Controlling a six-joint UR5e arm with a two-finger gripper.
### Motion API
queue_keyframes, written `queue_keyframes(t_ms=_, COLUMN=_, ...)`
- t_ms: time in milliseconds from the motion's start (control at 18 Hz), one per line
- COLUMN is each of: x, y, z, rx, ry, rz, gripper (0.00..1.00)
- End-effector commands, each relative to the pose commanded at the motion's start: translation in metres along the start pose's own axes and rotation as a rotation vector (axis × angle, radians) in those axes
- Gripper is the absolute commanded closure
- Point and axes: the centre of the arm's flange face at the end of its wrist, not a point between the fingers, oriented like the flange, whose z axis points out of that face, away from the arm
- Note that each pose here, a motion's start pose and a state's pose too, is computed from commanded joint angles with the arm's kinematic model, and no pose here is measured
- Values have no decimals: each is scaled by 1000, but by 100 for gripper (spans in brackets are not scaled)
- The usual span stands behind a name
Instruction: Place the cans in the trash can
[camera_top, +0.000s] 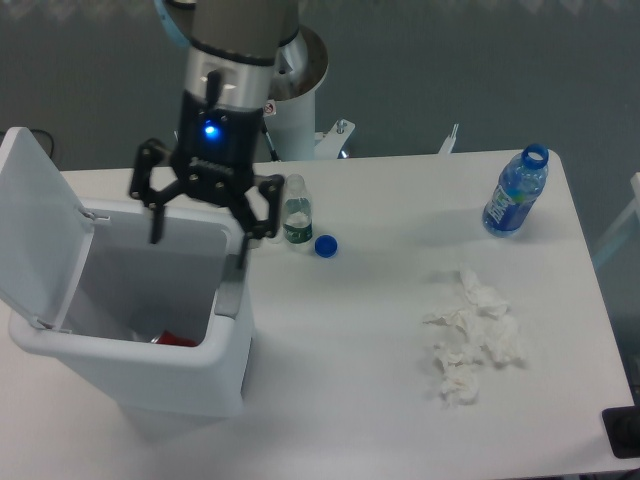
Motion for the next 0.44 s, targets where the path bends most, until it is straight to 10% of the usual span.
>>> queue_keyframes(t_ms=444, x=-41, y=18, z=27, rx=-122, ry=-87, rz=189, gripper=0)
